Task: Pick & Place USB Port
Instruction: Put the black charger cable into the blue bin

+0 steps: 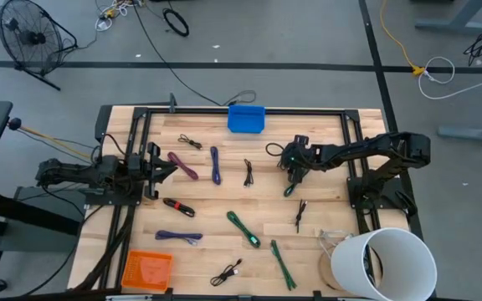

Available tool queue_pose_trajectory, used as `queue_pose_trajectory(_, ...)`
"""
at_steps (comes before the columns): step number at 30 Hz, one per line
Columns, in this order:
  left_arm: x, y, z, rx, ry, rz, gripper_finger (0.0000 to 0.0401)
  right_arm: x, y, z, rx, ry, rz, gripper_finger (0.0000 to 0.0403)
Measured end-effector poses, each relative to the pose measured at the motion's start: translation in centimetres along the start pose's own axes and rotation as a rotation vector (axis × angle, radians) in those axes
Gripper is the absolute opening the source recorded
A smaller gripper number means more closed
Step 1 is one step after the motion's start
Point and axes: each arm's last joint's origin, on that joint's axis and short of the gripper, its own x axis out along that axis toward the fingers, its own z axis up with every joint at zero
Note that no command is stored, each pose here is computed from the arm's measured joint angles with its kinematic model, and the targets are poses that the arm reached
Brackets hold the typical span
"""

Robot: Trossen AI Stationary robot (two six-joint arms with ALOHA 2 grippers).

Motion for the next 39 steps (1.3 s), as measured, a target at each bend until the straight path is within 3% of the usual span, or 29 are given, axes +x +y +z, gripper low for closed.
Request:
queue_pose_trajectory(4,0.0,0.0,0.0,0.0,0.002,0.0,0.0053,0.1,0.0,0.0,0.002,-0.007,0.033,0.0177)
queue_pose_trajectory(8,0.0,0.0,-0.1,0.001,0.007,0.0,0.0053,-0.2,0.2,0.1,-0.01,-0.007,-0.004,0.0107)
queue_pose_trajectory(12,0.0,0.0,-0.1,0.001,0.007,-0.001,0.0053,-0.6,0.1,0.9,-0.02,-0.02,-0.051,0.008)
queue_pose_trajectory(17,0.0,0.0,-0.1,0.002,0.007,0.0,0.0053,-1.3,0.3,1.9,-0.055,-0.017,-0.041,0.0109)
queue_pose_trajectory(29,0.0,0.0,-0.2,0.003,0.02,-0.001,0.0053,-1.4,1.1,2.3,-0.11,-0.035,-0.005,0.024)
queue_pose_trajectory(39,0.0,0.0,-0.2,0.005,0.024,-0.001,0.0053,0.0,1.7,2.8,-0.208,-0.063,-0.002,0.0264)
